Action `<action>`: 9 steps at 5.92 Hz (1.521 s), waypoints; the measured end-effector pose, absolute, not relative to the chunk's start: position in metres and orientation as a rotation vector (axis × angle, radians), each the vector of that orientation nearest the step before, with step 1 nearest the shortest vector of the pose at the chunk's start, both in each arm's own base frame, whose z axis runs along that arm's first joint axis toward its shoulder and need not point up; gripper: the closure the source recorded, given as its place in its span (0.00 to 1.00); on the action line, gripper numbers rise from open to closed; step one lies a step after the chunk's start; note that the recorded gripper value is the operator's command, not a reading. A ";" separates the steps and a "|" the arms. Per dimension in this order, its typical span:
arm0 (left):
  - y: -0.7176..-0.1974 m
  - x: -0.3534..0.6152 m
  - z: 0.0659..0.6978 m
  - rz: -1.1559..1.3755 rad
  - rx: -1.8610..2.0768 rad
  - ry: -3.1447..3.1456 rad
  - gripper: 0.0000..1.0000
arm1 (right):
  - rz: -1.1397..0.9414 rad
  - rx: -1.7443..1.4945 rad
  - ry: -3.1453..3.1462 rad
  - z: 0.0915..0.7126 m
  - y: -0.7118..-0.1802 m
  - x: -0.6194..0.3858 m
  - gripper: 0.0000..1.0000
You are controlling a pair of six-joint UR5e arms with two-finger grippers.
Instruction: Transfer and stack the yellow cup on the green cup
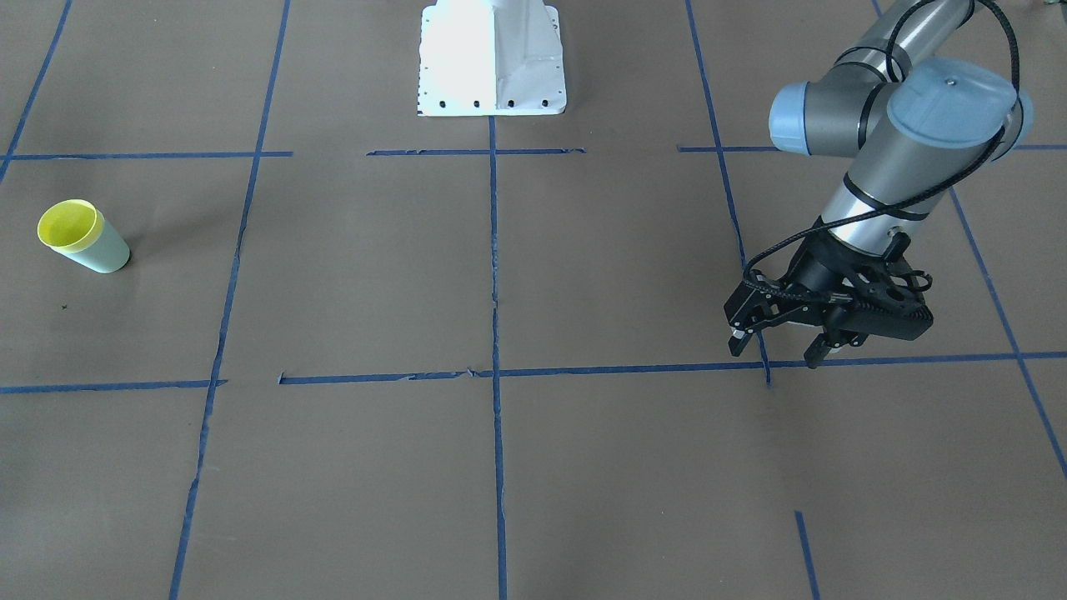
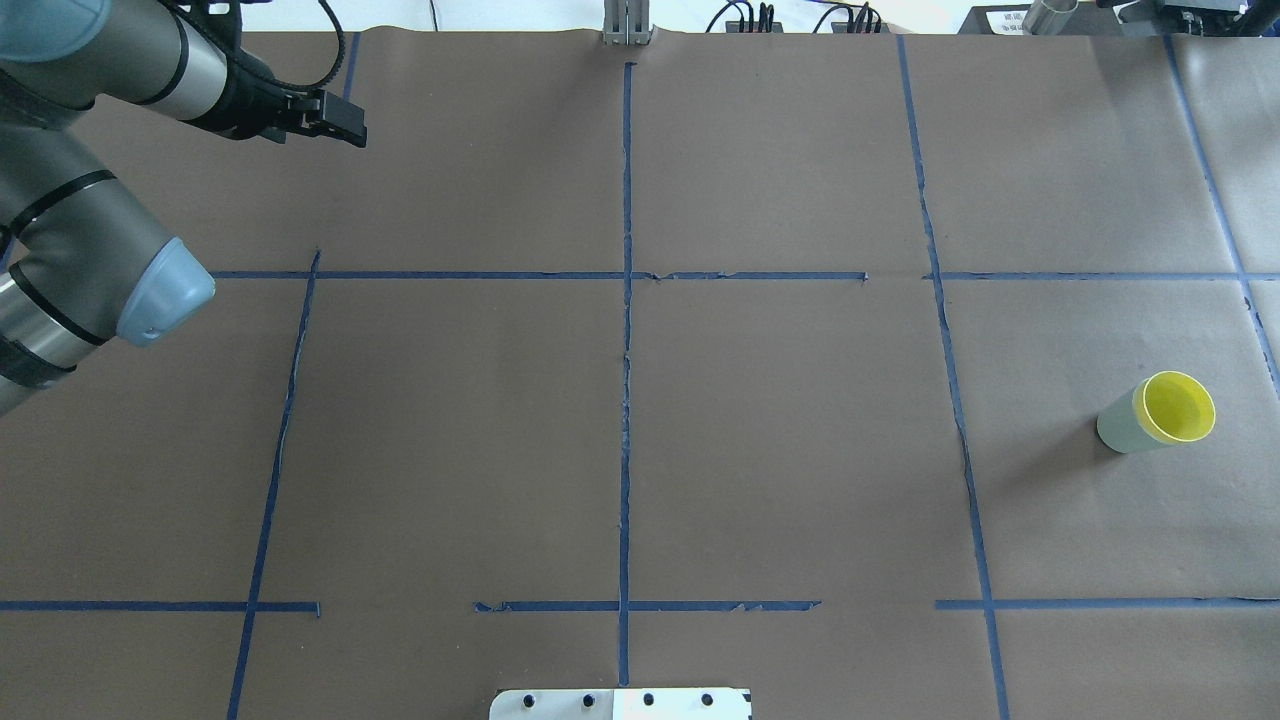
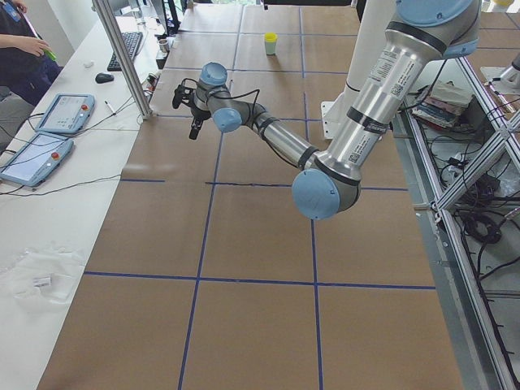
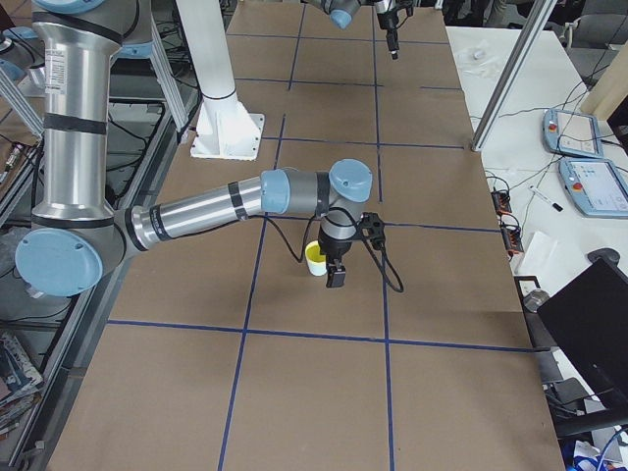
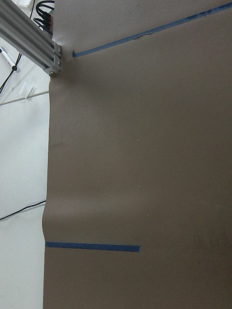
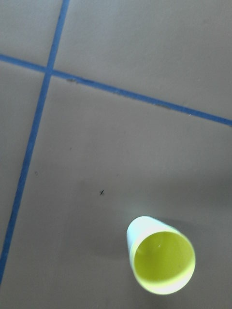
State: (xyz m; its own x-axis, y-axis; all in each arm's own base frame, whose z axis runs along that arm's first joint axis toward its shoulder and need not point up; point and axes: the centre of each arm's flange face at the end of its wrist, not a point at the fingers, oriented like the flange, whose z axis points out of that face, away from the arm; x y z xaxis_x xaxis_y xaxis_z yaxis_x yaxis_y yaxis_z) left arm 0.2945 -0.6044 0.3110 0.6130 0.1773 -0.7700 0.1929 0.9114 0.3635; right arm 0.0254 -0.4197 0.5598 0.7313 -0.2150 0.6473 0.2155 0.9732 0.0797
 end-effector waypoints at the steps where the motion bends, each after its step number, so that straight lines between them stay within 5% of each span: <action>1: -0.613 0.276 0.325 0.091 0.423 0.854 0.01 | -0.212 0.016 -0.712 0.582 -0.396 0.048 0.00; 4: -0.624 0.140 0.439 0.322 0.235 0.694 0.00 | -0.074 0.000 -0.715 0.593 -0.382 0.057 0.00; 9: -0.472 -0.052 0.661 0.203 0.063 0.741 0.00 | -0.068 0.003 -0.721 0.591 -0.384 0.056 0.00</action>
State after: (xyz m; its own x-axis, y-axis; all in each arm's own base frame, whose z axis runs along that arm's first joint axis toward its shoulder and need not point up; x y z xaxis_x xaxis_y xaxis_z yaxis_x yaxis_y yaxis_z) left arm -0.0522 -0.4718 0.6609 0.7191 0.2054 -0.6638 -0.1611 0.9786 0.1282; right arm 0.0561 -0.3837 0.5909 0.7491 -0.0627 0.6595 0.0610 0.9978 0.0256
